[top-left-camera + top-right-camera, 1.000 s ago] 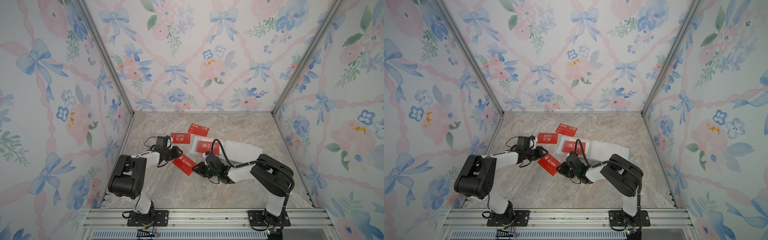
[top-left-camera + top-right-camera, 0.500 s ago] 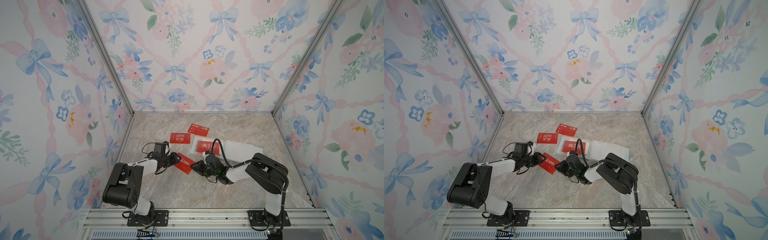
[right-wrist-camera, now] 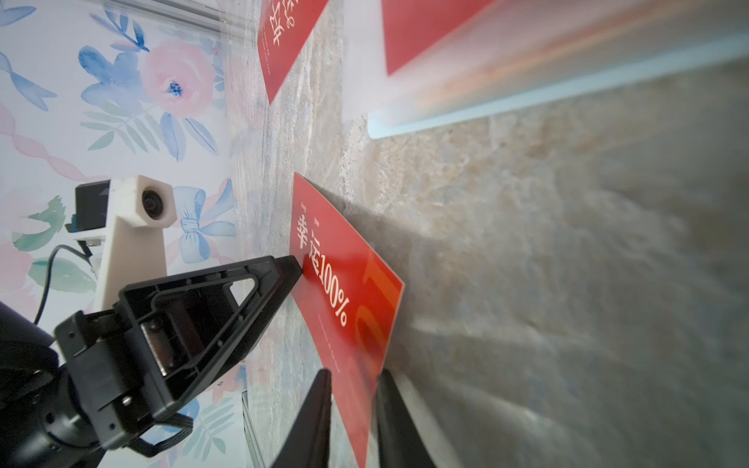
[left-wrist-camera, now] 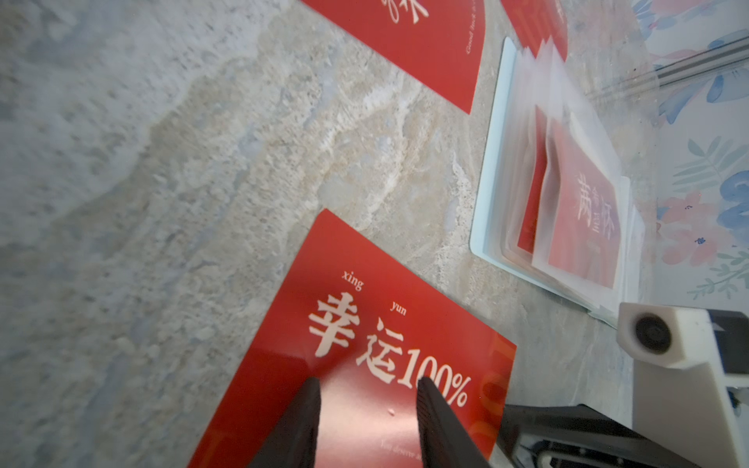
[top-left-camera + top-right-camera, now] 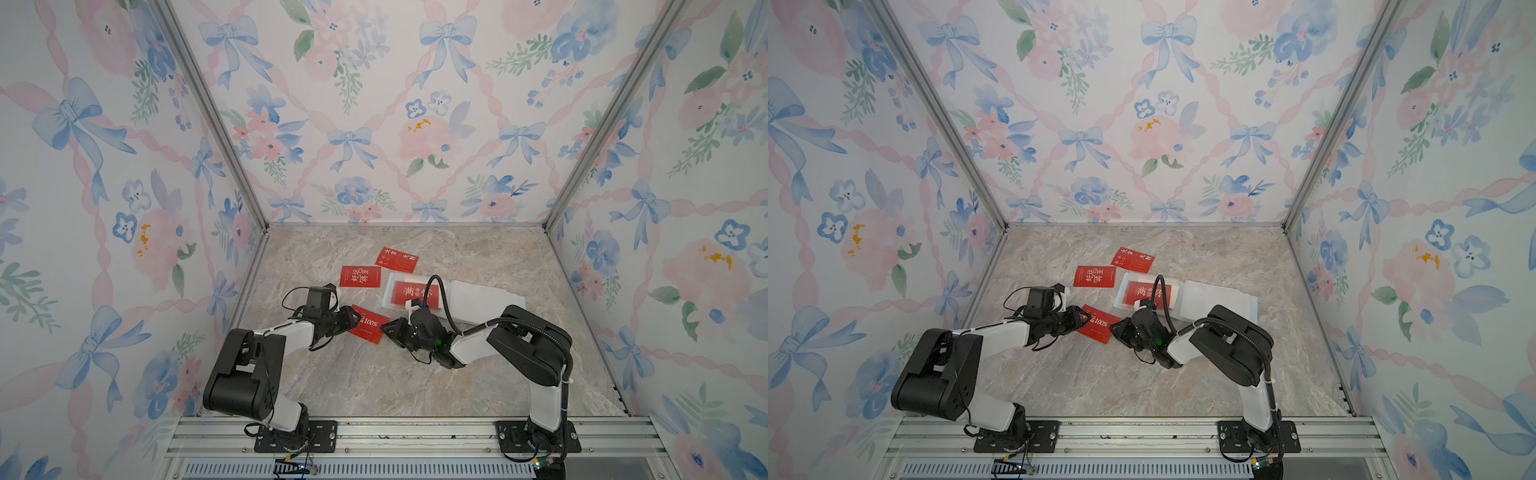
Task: Place the photos into the photo albums
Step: Pick up the photo at the center of the board.
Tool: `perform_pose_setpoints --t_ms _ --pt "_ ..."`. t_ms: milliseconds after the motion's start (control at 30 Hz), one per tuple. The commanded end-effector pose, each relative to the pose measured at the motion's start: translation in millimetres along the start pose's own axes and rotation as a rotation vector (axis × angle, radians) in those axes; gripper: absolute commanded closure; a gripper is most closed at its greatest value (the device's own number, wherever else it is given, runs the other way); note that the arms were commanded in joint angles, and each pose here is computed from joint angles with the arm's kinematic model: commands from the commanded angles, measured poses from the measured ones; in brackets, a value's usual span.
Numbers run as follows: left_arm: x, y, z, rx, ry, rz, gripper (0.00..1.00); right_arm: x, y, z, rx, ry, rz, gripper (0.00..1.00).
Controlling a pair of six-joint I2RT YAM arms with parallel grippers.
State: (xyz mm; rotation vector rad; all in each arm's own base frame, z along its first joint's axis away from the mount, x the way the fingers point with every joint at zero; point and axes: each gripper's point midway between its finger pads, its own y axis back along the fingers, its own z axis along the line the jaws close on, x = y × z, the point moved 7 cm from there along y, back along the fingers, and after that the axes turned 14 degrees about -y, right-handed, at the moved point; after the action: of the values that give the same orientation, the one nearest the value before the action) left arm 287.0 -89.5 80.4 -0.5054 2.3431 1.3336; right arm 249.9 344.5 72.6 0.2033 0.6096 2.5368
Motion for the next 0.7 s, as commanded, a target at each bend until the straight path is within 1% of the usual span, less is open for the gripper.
perform_pose_setpoints --t_ms 0,233,367,533,633,667 --pt "18.0 -3.2 6.9 -0.030 0.044 0.075 0.58 0.5 -1.3 34.0 -0.122 0.028 -0.008 0.79" --pt "21.7 -2.7 7.7 -0.031 0.046 0.078 0.58 2.2 -5.7 41.2 -0.138 0.045 -0.007 0.81" --pt "21.9 -2.5 7.8 -0.032 0.048 0.077 0.58 1.4 -10.7 32.9 -0.115 0.044 -0.006 0.81" --pt "21.4 -2.0 7.4 -0.030 0.047 0.073 0.58 0.0 -15.4 14.2 -0.040 0.031 -0.015 0.81" --pt "21.3 -1.8 7.2 -0.029 0.048 0.072 0.58 -0.3 -17.4 12.0 -0.035 0.029 -0.018 0.82" --pt "21.7 -1.9 7.4 -0.030 0.049 0.073 0.58 -0.4 -17.9 13.1 -0.041 0.031 -0.018 0.84"
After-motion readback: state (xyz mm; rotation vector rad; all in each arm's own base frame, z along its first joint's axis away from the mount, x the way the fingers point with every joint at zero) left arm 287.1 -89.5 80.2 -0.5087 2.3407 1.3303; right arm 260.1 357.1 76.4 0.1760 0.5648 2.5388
